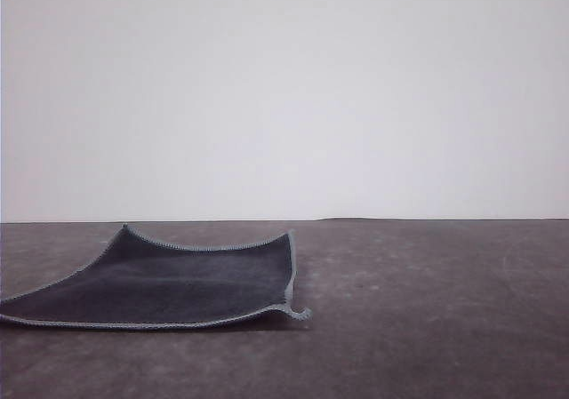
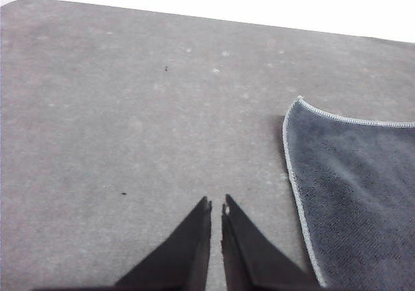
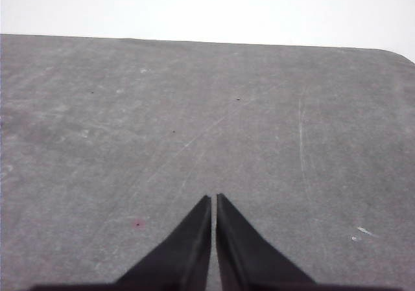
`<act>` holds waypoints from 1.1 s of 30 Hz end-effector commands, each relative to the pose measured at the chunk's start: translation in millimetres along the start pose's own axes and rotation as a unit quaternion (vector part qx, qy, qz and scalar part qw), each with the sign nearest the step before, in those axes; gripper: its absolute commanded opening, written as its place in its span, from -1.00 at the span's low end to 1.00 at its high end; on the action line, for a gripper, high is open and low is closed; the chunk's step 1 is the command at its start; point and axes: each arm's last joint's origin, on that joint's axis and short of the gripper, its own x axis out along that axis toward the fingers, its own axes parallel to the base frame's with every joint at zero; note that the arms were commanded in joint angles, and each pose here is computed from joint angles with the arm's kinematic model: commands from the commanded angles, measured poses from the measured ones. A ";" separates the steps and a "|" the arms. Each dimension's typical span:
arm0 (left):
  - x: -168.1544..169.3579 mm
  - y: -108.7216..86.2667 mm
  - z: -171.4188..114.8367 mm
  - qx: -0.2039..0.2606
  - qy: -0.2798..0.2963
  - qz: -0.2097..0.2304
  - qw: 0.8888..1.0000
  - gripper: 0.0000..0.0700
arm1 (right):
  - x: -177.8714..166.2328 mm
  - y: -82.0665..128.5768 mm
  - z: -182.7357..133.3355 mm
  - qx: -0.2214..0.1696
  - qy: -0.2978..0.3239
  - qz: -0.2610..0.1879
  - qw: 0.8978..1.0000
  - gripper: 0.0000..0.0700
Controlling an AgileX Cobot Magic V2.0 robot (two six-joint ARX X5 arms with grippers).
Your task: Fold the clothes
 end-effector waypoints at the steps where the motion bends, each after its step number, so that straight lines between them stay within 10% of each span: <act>1: 2.4 0.7 -6.8 0.000 0.012 0.002 1.000 -0.95 | 0.4 -0.3 -0.2 -0.002 -0.004 -0.003 1.000 -0.98; 33: 2.4 0.7 -6.8 0.002 0.012 0.002 1.000 -0.95 | 0.4 -0.3 -0.2 -0.002 -0.004 -0.003 1.000 -0.98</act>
